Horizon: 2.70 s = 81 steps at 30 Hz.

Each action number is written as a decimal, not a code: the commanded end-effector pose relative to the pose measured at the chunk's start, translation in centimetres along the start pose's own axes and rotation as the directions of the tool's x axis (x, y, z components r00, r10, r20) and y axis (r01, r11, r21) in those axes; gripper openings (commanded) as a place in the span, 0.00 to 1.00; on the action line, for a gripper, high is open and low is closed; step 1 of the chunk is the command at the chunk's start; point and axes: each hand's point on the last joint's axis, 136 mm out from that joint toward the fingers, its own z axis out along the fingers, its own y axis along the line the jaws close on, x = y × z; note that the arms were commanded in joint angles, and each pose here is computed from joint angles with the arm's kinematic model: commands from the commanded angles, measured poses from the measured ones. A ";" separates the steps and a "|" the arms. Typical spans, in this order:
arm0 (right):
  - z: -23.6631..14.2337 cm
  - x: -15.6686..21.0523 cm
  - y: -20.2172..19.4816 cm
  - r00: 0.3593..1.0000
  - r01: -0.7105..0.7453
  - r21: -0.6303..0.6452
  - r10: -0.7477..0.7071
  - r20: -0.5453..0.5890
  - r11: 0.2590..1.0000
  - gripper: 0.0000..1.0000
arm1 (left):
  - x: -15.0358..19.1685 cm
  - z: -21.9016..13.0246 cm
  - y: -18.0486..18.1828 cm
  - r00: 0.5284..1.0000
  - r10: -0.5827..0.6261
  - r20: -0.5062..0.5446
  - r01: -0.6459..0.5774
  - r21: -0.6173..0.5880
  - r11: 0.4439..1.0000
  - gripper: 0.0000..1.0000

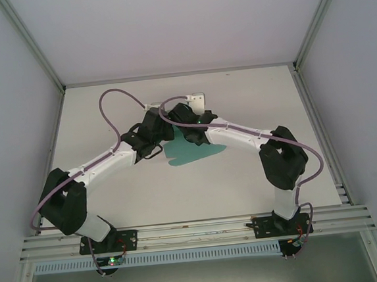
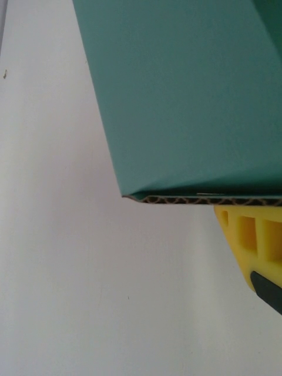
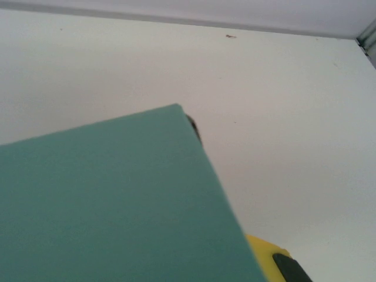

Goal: Assemble paper box

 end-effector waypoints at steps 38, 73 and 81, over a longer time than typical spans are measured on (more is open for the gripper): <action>-5.5 2.5 0.2 0.979 0.200 -0.780 -0.160 0.129 0.593 0.79 | -0.1 -1.5 1.1 0.999 0.044 -0.018 -0.044 -0.027 0.999 0.00; -8.1 1.0 -2.2 0.994 0.103 -0.941 -0.057 0.090 0.321 0.72 | -0.2 -1.1 0.7 0.997 0.076 -0.011 -0.076 0.016 0.997 0.00; -7.0 1.0 0.1 0.995 0.084 -0.922 -0.074 0.060 0.377 0.54 | -0.2 -1.0 0.6 0.997 0.076 -0.013 -0.076 0.017 0.997 0.00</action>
